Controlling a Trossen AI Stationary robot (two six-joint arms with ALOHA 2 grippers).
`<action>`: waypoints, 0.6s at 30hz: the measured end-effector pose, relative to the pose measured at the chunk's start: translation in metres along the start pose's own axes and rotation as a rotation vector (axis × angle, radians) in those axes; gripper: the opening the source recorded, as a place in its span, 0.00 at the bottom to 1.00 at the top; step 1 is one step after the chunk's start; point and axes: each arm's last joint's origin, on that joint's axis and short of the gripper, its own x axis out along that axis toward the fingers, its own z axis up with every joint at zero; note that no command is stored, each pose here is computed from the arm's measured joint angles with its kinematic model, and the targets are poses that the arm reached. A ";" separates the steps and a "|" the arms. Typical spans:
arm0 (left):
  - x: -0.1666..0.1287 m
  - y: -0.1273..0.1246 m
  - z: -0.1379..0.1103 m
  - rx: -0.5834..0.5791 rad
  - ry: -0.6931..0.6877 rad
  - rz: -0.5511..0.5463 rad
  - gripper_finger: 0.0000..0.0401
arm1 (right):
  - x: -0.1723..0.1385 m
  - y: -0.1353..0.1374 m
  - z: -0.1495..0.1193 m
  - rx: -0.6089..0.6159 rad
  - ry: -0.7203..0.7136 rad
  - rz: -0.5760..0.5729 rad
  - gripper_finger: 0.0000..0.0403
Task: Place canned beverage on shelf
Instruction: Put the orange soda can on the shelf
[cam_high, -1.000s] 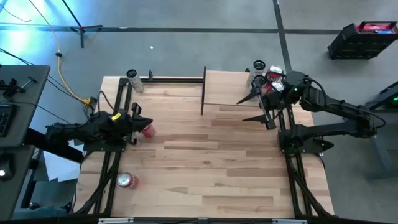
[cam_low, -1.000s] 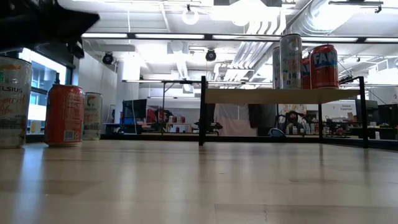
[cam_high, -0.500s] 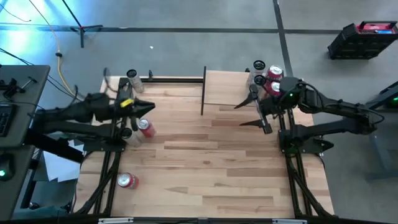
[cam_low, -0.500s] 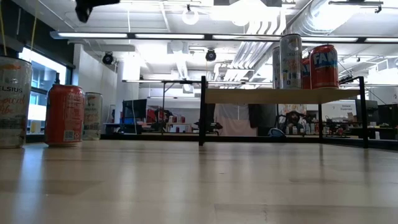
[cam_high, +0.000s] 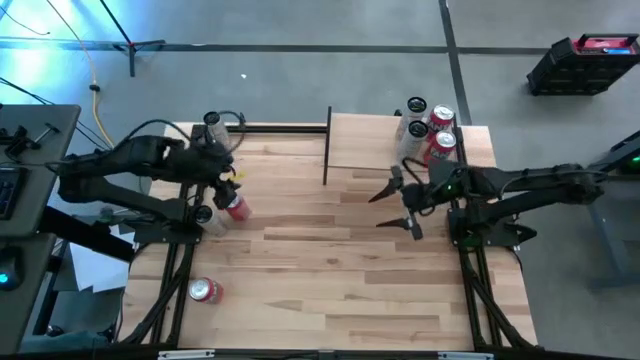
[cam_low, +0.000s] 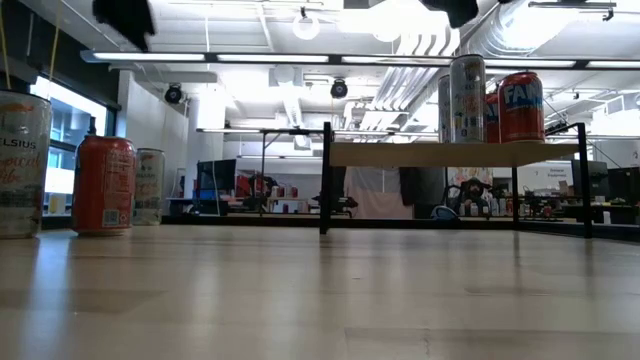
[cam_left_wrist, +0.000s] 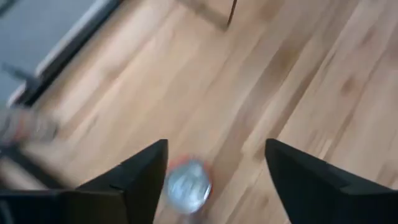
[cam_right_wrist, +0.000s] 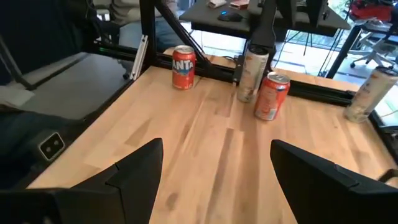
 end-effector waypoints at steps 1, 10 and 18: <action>0.002 0.000 -0.002 0.004 0.043 0.018 0.69 | 0.002 0.003 -0.003 0.007 -0.005 0.000 0.70; 0.040 -0.007 0.014 0.102 0.234 0.129 0.78 | 0.015 0.033 -0.024 0.095 -0.045 0.002 0.70; 0.061 -0.004 0.025 0.190 0.302 0.156 0.78 | 0.015 0.058 -0.026 0.168 -0.047 0.028 0.70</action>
